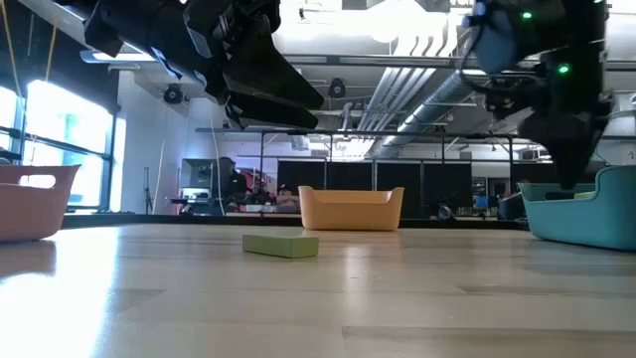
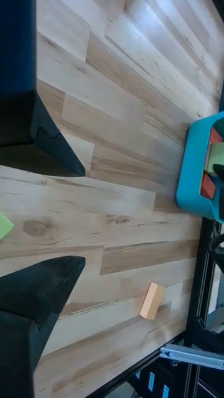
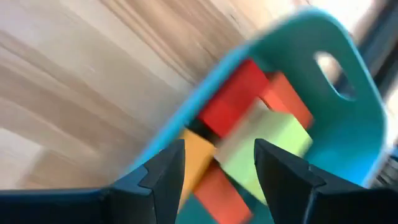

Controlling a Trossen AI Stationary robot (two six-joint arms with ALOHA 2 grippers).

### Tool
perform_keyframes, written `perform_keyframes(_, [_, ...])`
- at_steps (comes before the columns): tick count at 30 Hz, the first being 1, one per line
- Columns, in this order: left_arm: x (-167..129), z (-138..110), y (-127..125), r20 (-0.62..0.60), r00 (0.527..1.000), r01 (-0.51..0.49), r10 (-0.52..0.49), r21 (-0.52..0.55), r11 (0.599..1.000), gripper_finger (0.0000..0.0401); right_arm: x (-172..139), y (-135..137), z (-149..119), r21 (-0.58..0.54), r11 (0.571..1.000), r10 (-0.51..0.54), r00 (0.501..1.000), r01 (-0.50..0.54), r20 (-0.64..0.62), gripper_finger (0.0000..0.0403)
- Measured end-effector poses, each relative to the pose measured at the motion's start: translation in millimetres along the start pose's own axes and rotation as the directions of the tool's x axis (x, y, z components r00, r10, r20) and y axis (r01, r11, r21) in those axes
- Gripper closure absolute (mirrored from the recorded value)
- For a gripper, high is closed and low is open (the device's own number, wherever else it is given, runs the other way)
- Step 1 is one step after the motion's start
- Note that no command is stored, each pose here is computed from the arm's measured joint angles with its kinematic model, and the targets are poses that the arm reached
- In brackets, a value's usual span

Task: Sort blocks by size
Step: Put the green thick rectangular block into the blue bin

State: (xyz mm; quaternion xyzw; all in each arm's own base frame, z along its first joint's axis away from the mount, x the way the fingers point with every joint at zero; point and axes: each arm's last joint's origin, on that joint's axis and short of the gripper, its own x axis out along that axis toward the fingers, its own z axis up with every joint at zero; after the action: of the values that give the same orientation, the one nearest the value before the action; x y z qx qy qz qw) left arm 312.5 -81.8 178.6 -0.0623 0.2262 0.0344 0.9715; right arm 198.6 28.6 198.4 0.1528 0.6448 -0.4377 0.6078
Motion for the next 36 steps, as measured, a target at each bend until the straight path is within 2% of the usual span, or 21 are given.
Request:
perform_keyframes(3, [0.0, 0.0, 0.0, 0.000, 1.000, 0.000, 0.000, 0.000, 1.000, 0.0194, 1.8, 2.0, 7.8, -0.002, 0.999, 0.045, 0.999, -0.045, 0.016, 0.0215])
perform_keyframes(11, [0.0, 0.1, -0.1, 0.000, 1.000, 0.000, 0.000, 0.000, 1.000, 0.0194, 7.2, -11.6, 18.8, 0.050, 0.998, -0.023, 0.999, 0.024, -0.022, 0.0248])
perform_keyframes(22, [0.0, -0.1, -0.1, -0.002, 1.000, -0.001, 0.001, 0.001, 1.000, 0.0194, 8.1, -12.2, 18.2, 0.019, 1.000, -0.016, 0.999, 0.017, -0.049, 0.0286])
perform_keyframes(27, [-0.8, -0.9, -2.6, -0.004, 1.000, 0.006, -0.006, 0.005, 1.000, 0.0194, 25.2, -11.5, 3.9, -0.023, 0.999, -0.040, 0.994, 0.038, -0.099, 0.0315])
perform_keyframes(36, [-1.4, -1.1, -4.5, -0.003, 1.000, 0.012, -0.012, 0.014, 1.000, 0.0194, 38.8, -12.3, -14.0, 0.007, 0.995, -0.093, 0.987, 0.095, -0.128, 0.0356])
